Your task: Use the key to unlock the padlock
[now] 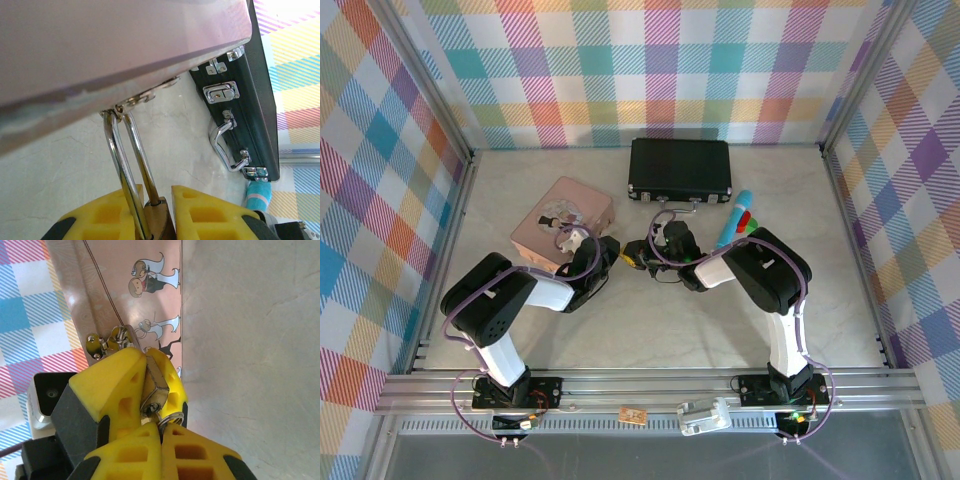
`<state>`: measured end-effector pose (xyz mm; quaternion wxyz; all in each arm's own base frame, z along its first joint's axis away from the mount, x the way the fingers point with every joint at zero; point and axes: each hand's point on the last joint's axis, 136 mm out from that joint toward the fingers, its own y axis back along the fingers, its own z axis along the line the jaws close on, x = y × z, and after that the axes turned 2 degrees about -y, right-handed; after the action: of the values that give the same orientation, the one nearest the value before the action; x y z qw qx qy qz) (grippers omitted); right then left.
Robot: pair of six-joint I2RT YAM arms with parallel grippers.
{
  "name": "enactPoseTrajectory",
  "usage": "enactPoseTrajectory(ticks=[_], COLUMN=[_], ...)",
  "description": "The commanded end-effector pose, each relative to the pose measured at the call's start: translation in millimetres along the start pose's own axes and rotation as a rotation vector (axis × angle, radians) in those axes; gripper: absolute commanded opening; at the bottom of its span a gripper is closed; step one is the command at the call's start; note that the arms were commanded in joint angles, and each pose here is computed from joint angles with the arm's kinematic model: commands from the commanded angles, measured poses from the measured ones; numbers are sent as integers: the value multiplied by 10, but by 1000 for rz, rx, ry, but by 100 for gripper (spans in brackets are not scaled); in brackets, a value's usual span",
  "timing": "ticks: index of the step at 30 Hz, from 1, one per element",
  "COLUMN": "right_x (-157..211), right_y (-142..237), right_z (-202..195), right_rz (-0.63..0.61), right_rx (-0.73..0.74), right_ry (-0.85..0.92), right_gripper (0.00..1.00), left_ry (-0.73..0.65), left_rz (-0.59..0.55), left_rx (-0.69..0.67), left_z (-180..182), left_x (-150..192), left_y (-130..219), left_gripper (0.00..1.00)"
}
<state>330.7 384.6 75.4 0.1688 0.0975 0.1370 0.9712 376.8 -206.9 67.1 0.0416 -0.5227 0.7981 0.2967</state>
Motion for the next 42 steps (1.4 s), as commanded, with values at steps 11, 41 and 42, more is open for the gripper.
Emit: enactPoseTrajectory(ticks=[11,41,42], right_x=[63,64,94], right_y=[169,395,413], right_z=[1611,-175,-225], right_rz=[87,46,58], right_rx=[-640,13,54], right_ry=[-826,-102,-59], right_gripper=[0,32,33], left_ry=[-48,-219,-242], left_rz=[-7,186,204], left_rx=[104,-102,-101], left_z=[86,321,323], left_x=[168,155,179], left_y=[106,430,453], left_gripper=[0,0,0])
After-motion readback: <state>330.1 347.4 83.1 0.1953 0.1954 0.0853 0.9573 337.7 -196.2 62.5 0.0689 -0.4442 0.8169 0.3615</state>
